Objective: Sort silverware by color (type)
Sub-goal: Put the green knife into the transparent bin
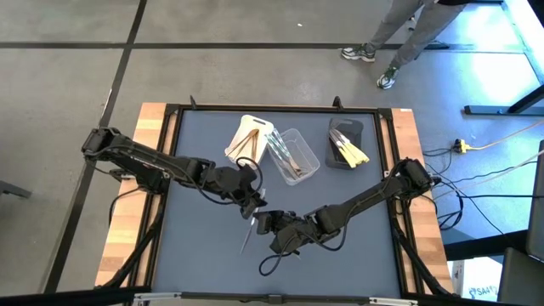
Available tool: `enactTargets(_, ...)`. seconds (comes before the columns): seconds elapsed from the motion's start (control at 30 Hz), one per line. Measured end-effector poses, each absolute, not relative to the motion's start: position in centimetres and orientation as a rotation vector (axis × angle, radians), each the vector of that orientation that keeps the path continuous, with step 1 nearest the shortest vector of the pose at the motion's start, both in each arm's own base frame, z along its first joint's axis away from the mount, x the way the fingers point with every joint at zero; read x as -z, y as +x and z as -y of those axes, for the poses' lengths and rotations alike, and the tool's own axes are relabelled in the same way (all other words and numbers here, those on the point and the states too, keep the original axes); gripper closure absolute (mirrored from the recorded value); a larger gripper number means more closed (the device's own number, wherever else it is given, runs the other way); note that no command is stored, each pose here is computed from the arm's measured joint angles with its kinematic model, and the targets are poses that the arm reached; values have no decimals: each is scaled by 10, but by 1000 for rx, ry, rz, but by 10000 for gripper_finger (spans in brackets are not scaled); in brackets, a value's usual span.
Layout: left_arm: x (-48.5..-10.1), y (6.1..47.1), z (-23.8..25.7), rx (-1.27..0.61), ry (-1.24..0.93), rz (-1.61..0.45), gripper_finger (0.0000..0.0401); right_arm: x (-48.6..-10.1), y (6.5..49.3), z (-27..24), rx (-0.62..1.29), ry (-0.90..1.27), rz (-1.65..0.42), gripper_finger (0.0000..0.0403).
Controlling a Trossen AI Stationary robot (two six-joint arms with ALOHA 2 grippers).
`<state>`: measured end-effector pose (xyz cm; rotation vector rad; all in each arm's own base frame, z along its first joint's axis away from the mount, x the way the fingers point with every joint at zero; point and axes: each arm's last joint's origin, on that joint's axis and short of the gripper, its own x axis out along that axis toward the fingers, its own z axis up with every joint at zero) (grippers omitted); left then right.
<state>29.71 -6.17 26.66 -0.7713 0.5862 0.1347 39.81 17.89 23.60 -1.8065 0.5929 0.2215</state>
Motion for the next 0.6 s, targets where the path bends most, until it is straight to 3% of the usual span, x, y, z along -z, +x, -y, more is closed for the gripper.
enactTargets(0.37,-267,297,62,-123,-777,-585,362,-236,398,-179,-226,-1808,-592,398)
enactTargets(0.6,-267,297,62,-122,-777,-592,373,-236,398,-179,-224,-1808,-593,398)
